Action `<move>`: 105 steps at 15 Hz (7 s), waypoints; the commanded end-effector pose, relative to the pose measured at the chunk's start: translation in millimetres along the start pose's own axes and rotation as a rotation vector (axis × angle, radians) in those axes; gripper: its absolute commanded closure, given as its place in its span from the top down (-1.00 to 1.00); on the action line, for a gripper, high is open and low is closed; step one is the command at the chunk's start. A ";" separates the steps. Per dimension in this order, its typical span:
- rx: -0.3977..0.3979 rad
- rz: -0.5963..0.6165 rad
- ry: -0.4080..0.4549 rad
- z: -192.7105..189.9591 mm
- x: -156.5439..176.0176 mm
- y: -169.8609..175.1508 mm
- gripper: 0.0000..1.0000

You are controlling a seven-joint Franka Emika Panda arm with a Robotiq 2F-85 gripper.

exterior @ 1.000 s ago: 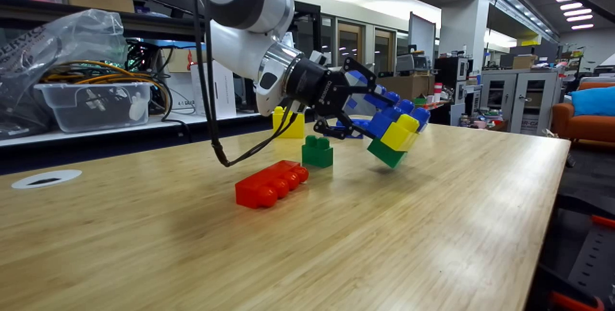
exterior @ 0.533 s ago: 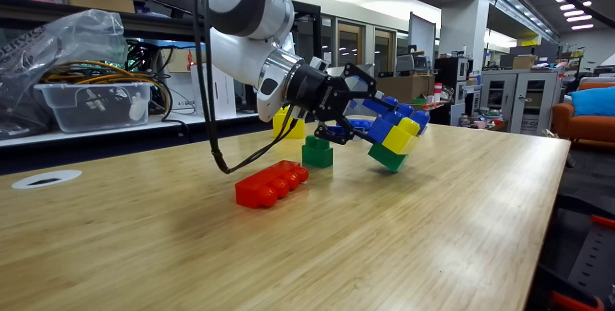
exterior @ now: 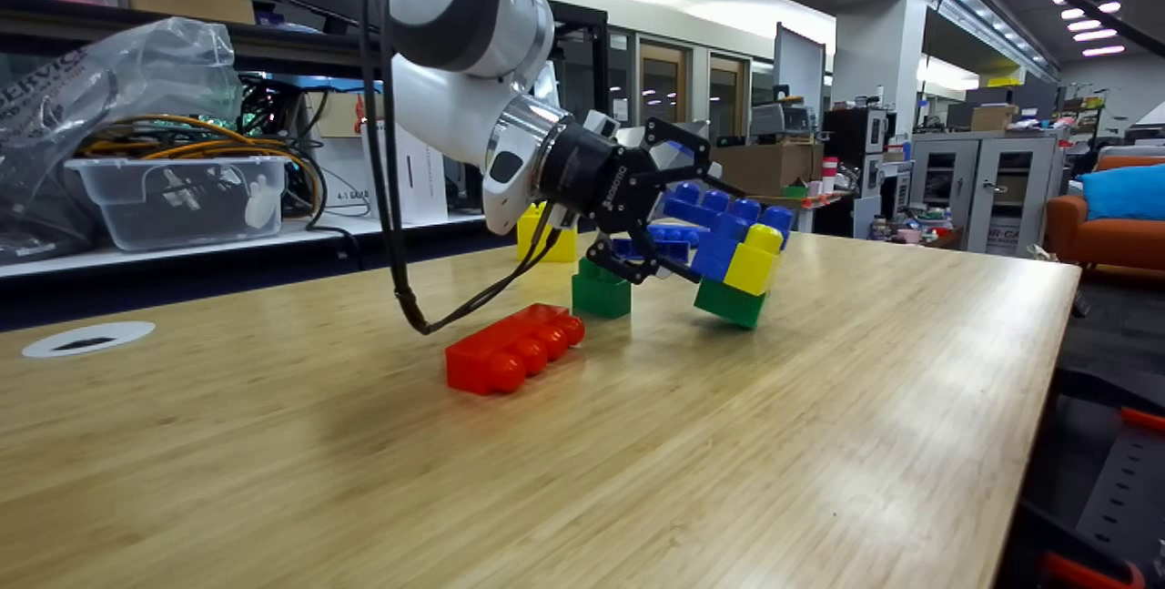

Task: Put the stack of blocks upright

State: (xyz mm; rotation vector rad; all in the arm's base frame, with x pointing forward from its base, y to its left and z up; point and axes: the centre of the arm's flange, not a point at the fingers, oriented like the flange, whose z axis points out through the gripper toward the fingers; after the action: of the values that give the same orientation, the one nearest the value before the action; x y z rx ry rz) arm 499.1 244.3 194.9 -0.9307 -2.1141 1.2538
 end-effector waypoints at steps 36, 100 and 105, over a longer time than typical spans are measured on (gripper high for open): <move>-0.758 0.273 0.207 -71.6 -16.9 -91.3 1.00; -0.795 1.479 0.654 32.8 -130.6 -98.6 1.00; -0.837 1.512 0.616 28.5 -130.5 -115.6 1.00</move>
State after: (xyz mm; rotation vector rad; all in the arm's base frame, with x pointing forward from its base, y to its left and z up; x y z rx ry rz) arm 538.1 94.8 265.6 -3.0054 -1.1414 0.2902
